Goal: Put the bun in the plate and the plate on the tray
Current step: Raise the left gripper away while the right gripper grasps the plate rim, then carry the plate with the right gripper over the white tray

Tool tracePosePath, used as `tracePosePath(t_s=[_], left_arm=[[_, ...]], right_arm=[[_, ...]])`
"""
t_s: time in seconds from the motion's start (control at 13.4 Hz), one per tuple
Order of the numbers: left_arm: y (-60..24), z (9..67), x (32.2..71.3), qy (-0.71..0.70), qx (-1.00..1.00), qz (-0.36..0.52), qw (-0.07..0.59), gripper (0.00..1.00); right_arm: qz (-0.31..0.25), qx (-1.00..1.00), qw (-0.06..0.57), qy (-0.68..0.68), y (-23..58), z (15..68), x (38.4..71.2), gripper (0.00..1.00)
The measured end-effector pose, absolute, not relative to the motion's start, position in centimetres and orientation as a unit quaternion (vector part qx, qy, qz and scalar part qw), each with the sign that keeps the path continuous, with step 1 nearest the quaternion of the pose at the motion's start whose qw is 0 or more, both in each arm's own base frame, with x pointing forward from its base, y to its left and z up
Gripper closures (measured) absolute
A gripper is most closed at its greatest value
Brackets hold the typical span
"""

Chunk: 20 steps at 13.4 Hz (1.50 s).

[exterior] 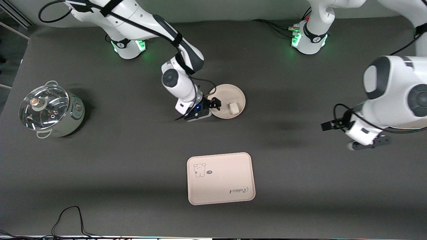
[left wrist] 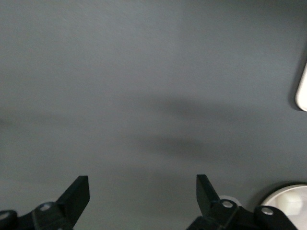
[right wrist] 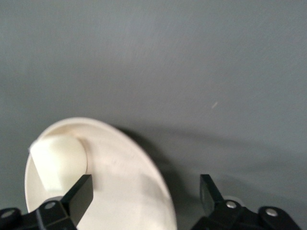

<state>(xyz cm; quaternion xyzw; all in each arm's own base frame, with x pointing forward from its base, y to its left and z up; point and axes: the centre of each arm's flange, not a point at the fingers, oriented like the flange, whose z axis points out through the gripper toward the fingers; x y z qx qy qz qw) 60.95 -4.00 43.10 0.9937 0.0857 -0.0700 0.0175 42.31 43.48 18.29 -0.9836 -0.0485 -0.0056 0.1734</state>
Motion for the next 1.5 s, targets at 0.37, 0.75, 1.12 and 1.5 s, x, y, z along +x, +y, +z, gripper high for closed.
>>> tracePosePath(t_s=[0.37, 0.75, 1.12, 1.5], left_arm=[[-2.9, 49.5, 57.8, 0.064, 0.994, -0.089, 0.021, 0.00], [-6.6, 55.0, 54.9, 0.035, 0.996, -0.082, -0.005, 0.00], [-5.5, 55.9, 55.1, 0.055, 0.995, -0.078, -0.005, 0.00], [-5.9, 57.1, 55.3, 0.054, 0.996, -0.065, -0.006, 0.00]], right_arm=[[-0.004, -0.984, 0.169, -0.051, 43.4, 18.0, 41.9, 0.41], [-0.008, -0.984, 0.169, -0.049, 43.1, 18.4, 42.3, 0.76], [-0.012, -0.984, 0.170, -0.047, 42.9, 19.0, 42.6, 0.89], [-0.010, -0.985, 0.168, -0.047, 42.8, 18.8, 42.4, 0.89]])
